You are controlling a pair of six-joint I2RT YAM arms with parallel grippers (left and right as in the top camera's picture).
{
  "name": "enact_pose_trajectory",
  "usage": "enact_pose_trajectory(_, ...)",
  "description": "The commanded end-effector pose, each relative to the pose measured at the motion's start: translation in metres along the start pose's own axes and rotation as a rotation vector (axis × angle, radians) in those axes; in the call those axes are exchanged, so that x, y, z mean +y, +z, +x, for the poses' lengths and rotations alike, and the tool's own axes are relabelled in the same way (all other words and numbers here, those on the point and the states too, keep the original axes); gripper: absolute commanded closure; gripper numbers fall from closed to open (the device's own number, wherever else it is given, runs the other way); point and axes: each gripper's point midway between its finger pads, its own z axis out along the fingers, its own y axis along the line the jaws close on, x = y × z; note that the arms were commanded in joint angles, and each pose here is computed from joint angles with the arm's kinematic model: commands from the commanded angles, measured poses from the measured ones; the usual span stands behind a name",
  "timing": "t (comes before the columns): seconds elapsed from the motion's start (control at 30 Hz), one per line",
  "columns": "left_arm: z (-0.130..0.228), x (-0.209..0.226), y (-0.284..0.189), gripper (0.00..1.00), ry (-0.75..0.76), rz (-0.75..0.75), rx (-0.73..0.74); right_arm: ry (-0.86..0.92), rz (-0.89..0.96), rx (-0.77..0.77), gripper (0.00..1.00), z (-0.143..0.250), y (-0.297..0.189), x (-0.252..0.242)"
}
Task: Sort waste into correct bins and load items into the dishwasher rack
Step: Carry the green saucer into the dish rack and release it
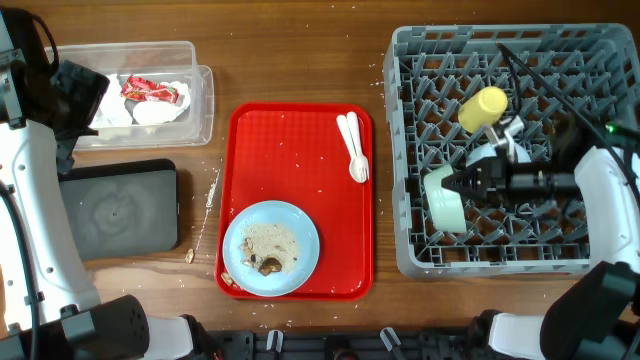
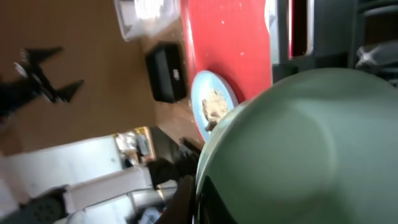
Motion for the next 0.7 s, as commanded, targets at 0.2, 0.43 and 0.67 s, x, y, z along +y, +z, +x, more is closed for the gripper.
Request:
enact_pose_trajectory(0.2, -0.001, 0.001, 0.002, 0.00, -0.010, -0.007, 0.001, 0.049, 0.124, -0.078, 0.89, -0.006, -0.024, -0.040)
enact_pose_trajectory(0.43, -0.001, 0.001, 0.002, 0.00, -0.010, -0.007, 0.001, 0.319, 0.659, -0.268, 0.69, -0.012, -0.084, -0.093)
enact_pose_trajectory(0.67, -0.001, 0.001, 0.002, 0.00, -0.010, -0.007, 0.001, 0.256, 0.810, -0.469, 0.65, 0.007, -0.127, -0.051)
